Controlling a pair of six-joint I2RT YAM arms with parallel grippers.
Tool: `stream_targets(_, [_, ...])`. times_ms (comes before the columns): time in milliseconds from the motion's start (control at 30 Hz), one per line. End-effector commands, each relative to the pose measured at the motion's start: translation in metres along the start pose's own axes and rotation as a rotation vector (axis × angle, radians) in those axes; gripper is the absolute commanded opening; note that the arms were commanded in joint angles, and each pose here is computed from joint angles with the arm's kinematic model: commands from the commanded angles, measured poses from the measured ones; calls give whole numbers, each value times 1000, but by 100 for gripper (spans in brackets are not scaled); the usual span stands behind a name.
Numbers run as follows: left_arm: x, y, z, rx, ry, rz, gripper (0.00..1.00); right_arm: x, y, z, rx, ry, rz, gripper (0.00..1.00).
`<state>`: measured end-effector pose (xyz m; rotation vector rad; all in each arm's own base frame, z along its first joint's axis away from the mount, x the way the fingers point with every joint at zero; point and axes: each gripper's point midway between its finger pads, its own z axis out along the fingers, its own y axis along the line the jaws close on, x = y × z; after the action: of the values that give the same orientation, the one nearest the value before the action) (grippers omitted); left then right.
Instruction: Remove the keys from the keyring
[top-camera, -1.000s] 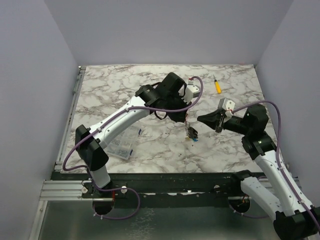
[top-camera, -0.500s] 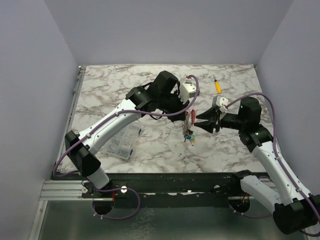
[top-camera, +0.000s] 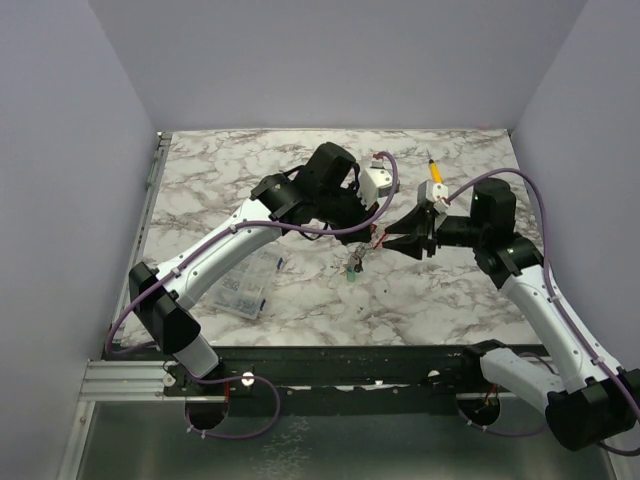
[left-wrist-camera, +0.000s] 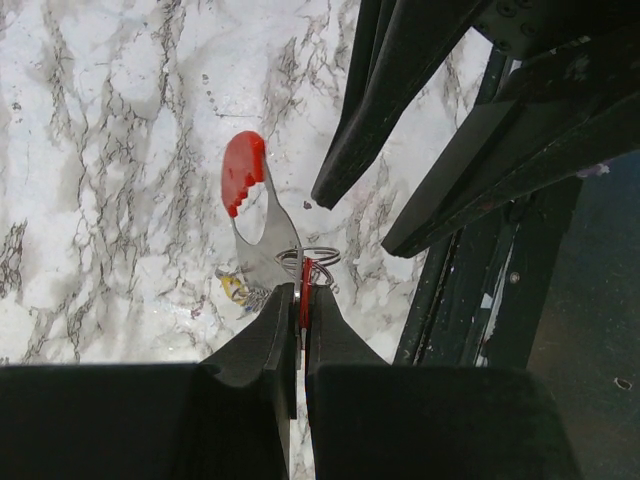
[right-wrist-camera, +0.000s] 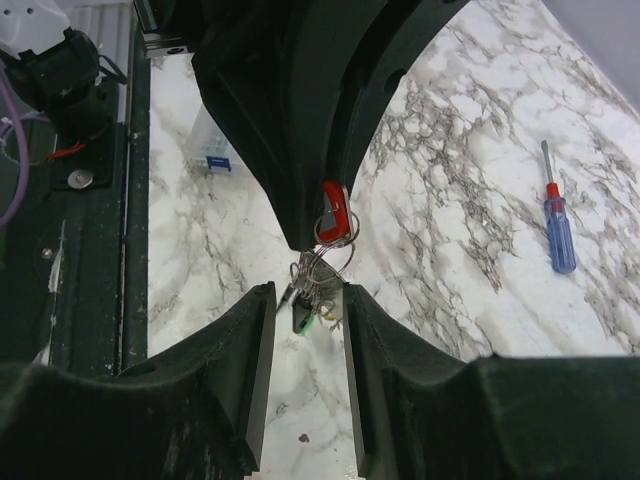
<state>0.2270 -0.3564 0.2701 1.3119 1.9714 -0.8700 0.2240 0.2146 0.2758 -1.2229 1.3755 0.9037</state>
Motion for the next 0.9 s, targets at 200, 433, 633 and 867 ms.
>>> stream_targets(200, [-20, -13, -8, 40, -76, 34, 0, -6, 4, 12, -28, 12, 7, 40])
stream_targets(433, [-20, -15, -8, 43, -76, 37, 0, -2, -8, 19, 16, 33, 21, 37])
stream_targets(633, [-19, -16, -10, 38, -78, 40, 0, 0, -11, 21, 35, 38, 27, 27])
stream_targets(867, [-18, -15, -10, 34, -76, 40, 0, -4, -16, 22, 49, 30, 30, 21])
